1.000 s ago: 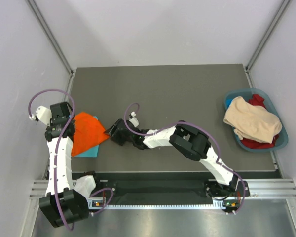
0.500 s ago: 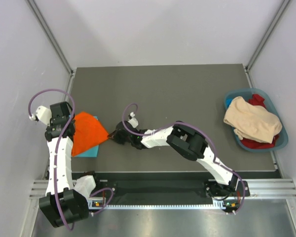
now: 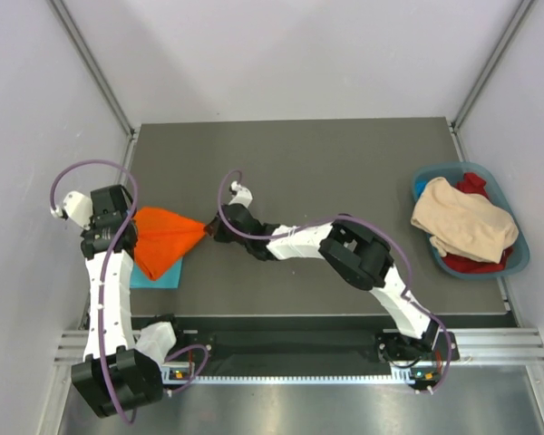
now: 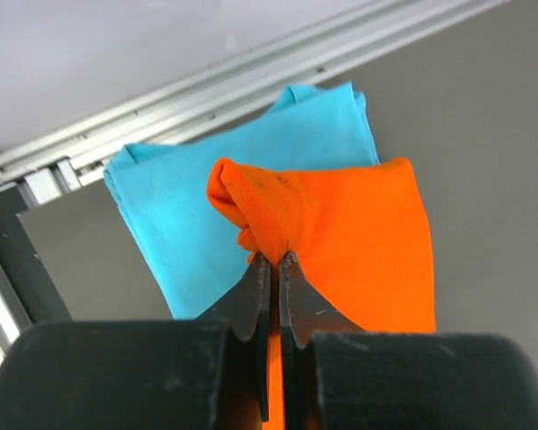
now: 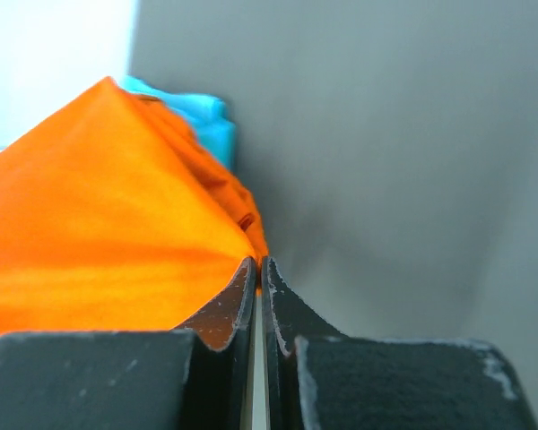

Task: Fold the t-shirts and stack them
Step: Neatly place the folded tshirt to the corner

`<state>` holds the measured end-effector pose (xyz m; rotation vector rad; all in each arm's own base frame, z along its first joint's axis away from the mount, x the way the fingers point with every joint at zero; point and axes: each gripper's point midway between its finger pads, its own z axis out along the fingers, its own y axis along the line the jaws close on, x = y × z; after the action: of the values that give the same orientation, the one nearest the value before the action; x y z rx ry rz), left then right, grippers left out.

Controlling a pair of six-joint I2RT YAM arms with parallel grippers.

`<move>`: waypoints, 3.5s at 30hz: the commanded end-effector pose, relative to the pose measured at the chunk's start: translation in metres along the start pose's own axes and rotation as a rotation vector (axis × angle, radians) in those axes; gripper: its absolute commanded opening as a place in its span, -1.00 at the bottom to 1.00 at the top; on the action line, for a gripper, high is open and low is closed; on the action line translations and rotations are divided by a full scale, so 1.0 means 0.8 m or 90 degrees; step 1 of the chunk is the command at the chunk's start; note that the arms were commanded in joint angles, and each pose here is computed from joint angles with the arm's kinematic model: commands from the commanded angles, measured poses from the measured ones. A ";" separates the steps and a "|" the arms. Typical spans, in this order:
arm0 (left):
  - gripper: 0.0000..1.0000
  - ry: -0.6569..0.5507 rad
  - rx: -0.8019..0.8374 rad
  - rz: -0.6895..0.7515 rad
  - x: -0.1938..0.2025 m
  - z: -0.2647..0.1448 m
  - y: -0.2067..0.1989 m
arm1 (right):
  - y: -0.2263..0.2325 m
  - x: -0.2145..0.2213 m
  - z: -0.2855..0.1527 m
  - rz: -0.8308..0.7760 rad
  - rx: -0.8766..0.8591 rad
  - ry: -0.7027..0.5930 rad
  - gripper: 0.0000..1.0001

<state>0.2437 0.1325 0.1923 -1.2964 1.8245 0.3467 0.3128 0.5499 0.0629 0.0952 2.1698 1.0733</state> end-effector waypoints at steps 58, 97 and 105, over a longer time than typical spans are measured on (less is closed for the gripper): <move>0.11 0.012 0.044 -0.012 0.022 0.051 0.010 | 0.129 -0.019 -0.009 -0.191 -0.232 0.099 -0.07; 0.11 0.107 -0.001 0.092 0.059 0.162 -0.017 | 0.130 0.001 0.085 -0.175 -0.258 0.071 -0.28; 0.11 0.086 0.009 0.084 0.053 0.163 -0.021 | 0.146 -0.033 0.058 -0.202 -0.274 0.016 -1.00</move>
<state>0.3037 0.1735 0.0646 -1.2561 2.1285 0.3351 0.3273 0.6515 0.0866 -0.4592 2.0092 1.3018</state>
